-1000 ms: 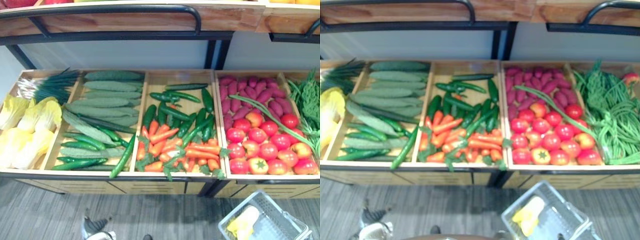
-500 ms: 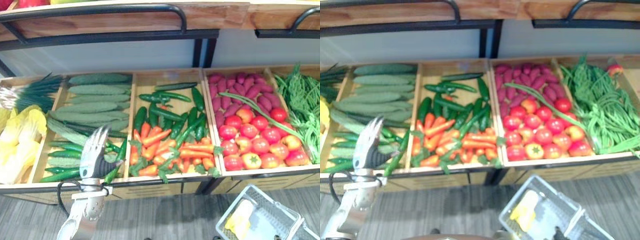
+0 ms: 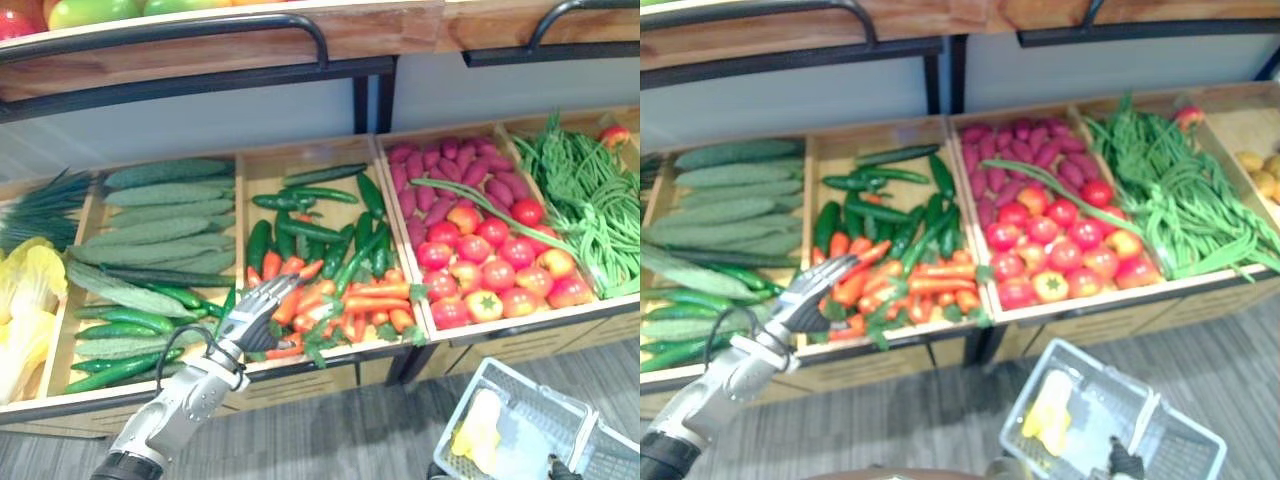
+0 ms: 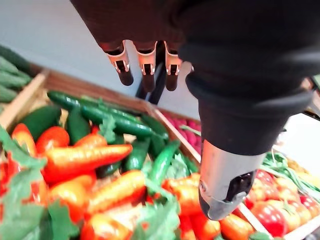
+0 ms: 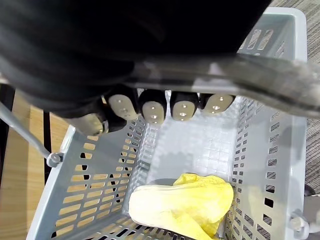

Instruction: Pick vegetable in the basket

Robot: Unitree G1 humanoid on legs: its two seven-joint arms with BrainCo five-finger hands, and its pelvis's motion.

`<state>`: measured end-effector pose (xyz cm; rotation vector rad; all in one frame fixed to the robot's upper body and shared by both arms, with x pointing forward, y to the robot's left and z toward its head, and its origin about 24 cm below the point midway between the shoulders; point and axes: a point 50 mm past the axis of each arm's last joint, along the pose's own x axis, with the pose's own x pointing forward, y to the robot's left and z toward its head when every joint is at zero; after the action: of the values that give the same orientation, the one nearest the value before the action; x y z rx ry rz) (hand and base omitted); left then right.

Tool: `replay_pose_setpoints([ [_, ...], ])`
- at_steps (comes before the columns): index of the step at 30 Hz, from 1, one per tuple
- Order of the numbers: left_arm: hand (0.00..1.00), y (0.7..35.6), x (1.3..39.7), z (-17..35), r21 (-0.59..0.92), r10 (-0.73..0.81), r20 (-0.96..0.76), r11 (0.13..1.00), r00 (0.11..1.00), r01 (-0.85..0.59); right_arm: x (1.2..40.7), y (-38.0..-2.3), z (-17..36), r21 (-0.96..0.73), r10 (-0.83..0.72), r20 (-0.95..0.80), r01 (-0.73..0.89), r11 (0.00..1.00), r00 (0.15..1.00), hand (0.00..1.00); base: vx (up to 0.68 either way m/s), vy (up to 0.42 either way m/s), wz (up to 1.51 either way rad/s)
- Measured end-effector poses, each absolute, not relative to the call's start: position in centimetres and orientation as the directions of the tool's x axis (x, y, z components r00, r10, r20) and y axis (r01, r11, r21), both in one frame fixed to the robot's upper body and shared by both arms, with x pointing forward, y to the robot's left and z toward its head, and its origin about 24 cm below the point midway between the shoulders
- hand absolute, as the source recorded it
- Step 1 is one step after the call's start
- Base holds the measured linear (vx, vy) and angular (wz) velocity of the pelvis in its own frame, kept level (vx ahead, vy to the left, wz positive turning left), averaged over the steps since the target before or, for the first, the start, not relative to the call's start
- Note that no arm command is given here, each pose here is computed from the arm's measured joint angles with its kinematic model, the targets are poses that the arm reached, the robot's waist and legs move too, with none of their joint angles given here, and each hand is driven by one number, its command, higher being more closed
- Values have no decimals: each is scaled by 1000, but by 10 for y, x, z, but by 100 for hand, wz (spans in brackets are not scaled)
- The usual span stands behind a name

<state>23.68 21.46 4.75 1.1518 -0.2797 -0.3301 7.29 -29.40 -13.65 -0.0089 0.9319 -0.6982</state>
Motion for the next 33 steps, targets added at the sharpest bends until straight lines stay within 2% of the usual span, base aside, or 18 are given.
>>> replay_pose_setpoints([
  [4,0,206,246,46,900,-426,21,401,904,168,73,-294,-136,-297,-555,-728,544,784,402,100,0,-3,-5],
  [9,0,191,251,36,901,-496,-51,353,867,254,74,-294,-136,-297,-555,-726,543,785,405,100,2,-2,-6],
  [12,0,186,251,28,891,-498,-75,356,864,282,76,-295,-134,-301,-561,-716,541,785,415,100,3,6,-14],
  [16,0,175,261,31,887,-501,-39,381,865,261,78,-297,-132,-303,-566,-712,545,782,416,100,-10,7,-20],
  [19,0,168,268,32,894,-517,-42,362,855,263,75,-296,-133,-300,-572,-716,564,769,400,100,-22,-9,-13],
  [25,0,154,275,26,882,-485,-24,402,874,247,70,-299,-133,-316,-592,-713,580,751,377,100,-18,-17,-6],
  [33,0,148,286,24,893,-450,-29,388,892,226,71,-301,-131,-318,-598,-707,584,746,378,100,3,-17,-8],
])
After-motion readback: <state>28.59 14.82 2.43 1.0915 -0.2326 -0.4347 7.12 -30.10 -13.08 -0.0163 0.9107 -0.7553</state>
